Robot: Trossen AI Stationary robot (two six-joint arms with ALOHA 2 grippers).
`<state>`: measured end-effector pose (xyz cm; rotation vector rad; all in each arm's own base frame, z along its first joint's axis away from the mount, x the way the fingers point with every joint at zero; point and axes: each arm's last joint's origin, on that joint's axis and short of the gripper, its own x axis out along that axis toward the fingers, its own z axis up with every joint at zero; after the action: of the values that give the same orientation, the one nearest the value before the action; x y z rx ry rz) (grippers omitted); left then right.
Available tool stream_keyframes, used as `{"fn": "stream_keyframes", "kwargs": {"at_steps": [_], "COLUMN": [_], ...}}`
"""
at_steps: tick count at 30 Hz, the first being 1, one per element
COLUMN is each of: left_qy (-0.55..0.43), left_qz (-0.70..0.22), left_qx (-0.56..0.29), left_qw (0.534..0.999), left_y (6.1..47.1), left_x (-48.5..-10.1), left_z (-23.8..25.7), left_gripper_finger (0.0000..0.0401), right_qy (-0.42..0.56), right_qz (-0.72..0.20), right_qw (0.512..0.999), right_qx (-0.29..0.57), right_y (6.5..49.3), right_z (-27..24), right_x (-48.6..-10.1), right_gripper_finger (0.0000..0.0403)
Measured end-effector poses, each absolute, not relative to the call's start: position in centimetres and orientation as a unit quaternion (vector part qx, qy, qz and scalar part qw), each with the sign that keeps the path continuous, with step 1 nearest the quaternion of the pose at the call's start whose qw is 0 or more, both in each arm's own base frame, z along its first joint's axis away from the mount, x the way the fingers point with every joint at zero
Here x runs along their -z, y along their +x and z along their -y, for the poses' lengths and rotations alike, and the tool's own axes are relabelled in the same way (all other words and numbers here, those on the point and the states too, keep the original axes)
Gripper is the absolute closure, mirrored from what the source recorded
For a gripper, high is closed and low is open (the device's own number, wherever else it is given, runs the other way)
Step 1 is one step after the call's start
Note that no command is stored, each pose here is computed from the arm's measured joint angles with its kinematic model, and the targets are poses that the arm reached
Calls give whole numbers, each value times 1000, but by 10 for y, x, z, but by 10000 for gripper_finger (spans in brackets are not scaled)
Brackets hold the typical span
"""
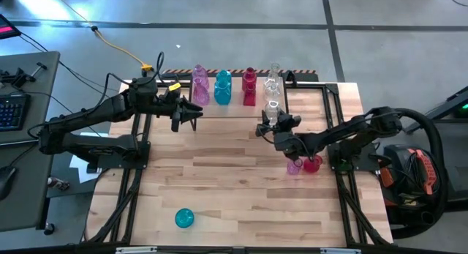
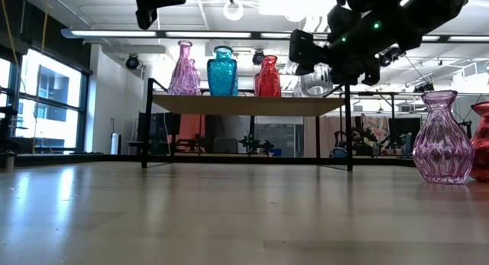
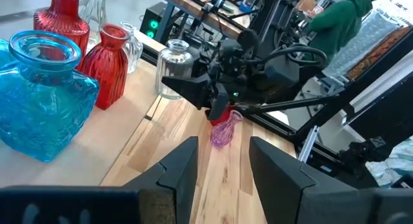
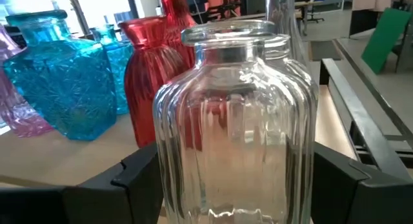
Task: Sort vases onto shelf
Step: Put the transparent vase on the shelf aligned with the other transparent vases
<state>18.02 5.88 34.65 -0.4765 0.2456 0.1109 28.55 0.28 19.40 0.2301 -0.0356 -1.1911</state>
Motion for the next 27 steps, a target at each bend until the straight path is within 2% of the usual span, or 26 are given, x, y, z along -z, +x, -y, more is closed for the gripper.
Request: {"fn": "stream_keyframes", "kwargs": {"at_steps": [27], "left_qy": [-235], "left_qz": [-121], "left_qx": [-55], "left_qw": [963], "left_y": [180], "left_x": [-347], "left_z": [-59], "left_gripper_finger": [270], "right_qy": [98], "right_qz": [-3], "right_qw": [813], "right_qx": [574], "right_y": [286], "right_z": [29], "right_x": [-194], "right_gripper_finger": [136]}}
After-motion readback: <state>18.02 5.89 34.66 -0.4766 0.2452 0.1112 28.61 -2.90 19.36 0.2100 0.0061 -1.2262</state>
